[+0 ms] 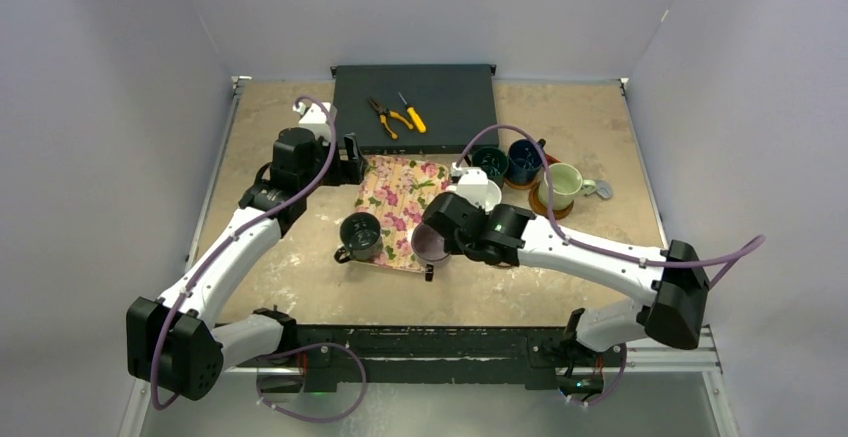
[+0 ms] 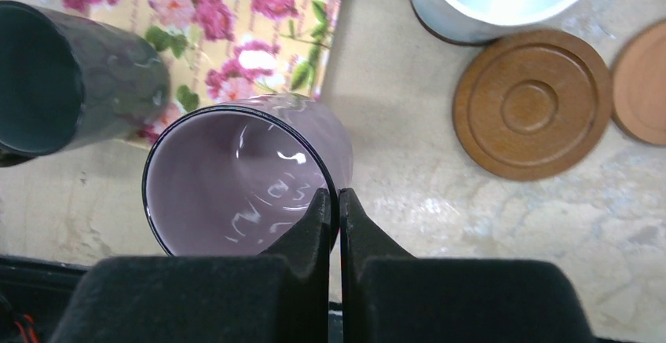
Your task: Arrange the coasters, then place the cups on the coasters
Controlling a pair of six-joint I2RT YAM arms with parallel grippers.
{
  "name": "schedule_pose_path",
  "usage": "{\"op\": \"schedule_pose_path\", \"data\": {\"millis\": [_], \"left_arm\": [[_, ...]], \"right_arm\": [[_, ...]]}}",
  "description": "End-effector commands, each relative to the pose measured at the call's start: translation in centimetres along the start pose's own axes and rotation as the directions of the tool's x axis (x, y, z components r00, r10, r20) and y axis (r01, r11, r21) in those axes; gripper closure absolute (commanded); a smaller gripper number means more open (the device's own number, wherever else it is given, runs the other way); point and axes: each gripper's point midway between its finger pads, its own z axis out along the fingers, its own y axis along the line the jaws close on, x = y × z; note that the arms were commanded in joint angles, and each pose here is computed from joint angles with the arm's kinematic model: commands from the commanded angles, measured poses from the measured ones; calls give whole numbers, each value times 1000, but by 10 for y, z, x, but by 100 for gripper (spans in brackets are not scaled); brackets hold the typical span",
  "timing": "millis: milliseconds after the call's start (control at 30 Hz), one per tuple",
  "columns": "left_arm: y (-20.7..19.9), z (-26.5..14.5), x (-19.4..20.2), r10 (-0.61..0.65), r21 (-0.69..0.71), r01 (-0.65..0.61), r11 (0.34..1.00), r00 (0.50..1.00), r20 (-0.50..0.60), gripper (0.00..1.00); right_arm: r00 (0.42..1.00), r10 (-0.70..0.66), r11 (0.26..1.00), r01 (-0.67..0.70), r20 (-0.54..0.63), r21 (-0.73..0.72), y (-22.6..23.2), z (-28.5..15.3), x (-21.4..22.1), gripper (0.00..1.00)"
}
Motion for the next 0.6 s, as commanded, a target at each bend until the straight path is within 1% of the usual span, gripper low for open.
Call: {"op": "schedule_pose_path", "data": {"millis": [0, 133, 267, 400, 567], "left_arm": [[0, -7, -15, 1, -3, 0, 1000, 999, 53, 21], [0, -7, -15, 1, -5, 0, 1000, 999, 53, 21], [0, -7, -15, 0, -4, 0, 1000, 999, 55, 21], [0, -8, -16, 1, -5, 0, 1000, 998, 57, 21], [0, -8, -16, 0, -6, 0, 1000, 998, 57, 21]], "right_arm": [[999, 40, 998, -38, -25, 55, -25, -19, 3, 100], [991, 127, 987, -123, -29, 106, -53, -20, 10, 100], [976, 219, 967, -217, 1, 130, -78, -17, 0, 100], [964, 260, 953, -266, 59, 148, -99, -20, -14, 100], [949, 298, 929, -313, 101, 196, -124, -20, -17, 100]]}}
